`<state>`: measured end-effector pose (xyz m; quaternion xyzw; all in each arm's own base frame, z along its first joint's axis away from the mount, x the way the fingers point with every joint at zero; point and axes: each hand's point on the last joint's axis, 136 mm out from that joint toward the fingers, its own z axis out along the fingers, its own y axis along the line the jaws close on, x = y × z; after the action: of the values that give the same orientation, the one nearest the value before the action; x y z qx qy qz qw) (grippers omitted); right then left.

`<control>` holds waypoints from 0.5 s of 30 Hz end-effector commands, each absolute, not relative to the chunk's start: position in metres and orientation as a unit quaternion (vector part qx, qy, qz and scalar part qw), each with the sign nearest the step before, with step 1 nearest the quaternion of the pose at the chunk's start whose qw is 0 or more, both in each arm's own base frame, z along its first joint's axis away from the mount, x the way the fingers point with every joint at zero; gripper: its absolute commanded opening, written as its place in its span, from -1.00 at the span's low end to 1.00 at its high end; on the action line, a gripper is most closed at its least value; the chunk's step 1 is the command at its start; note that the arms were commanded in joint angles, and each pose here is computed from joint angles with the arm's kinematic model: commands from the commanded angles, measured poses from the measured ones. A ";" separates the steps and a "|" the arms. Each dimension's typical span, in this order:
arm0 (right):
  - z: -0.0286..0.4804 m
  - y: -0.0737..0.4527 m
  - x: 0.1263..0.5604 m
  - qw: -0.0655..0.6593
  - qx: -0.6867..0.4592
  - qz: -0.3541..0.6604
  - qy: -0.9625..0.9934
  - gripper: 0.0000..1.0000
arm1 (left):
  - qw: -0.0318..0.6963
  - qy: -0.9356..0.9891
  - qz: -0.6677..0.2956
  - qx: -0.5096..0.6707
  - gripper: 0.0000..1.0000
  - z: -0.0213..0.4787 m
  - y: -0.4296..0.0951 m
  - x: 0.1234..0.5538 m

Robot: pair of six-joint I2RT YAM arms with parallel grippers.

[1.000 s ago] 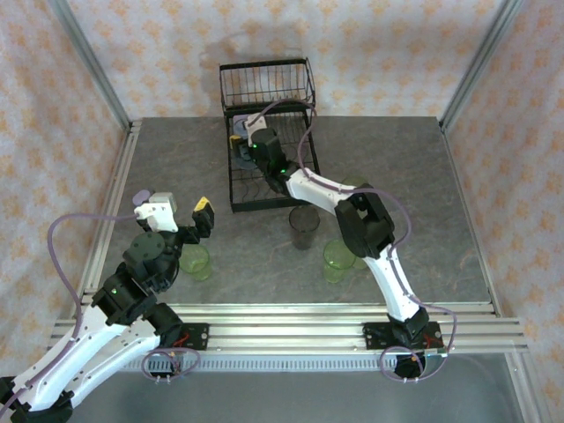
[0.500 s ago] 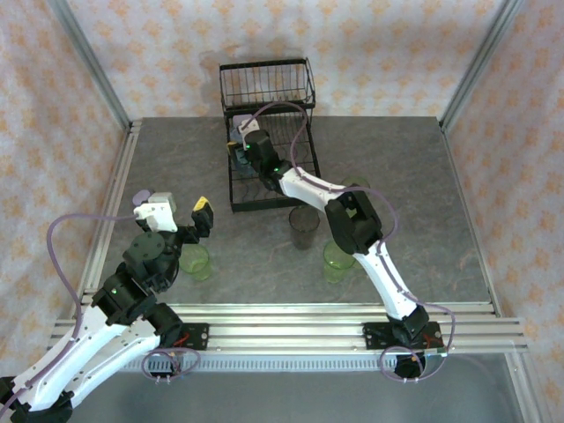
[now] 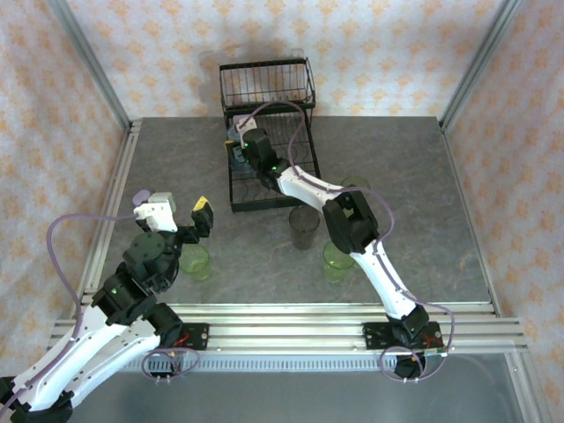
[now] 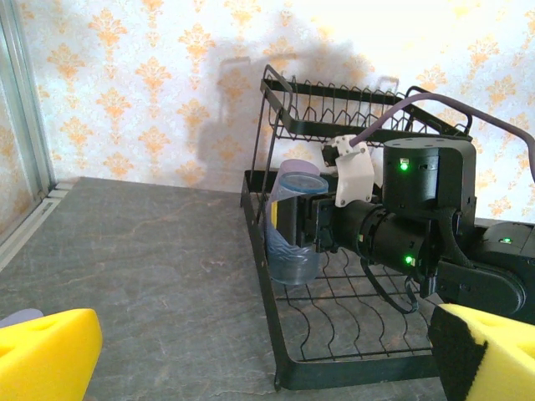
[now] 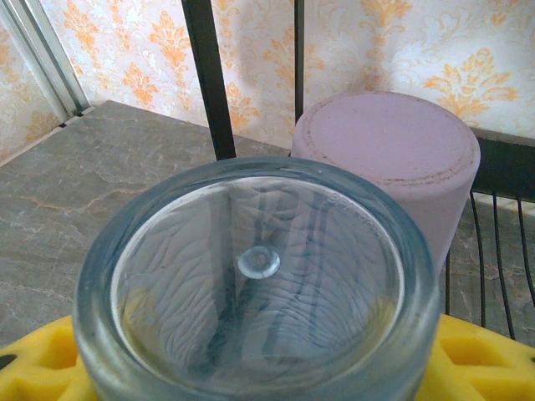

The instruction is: Load the cups into the dish rack

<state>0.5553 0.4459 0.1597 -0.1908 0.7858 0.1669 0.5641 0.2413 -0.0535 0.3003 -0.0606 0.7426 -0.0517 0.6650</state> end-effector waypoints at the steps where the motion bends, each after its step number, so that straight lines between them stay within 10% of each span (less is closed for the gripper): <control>1: 0.175 0.448 0.556 0.572 -0.187 0.175 0.779 0.19 | 0.677 0.731 -0.049 -0.069 0.99 0.314 -0.048 0.238; 15: 0.233 0.430 0.540 0.594 -0.164 0.185 0.766 0.96 | 0.669 0.735 -0.061 -0.085 0.99 0.309 -0.041 0.230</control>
<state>0.5460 0.4377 0.1705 -0.1856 0.7899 0.1695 0.5594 0.2349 -0.0486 0.3016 -0.0689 0.7398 -0.0595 0.6666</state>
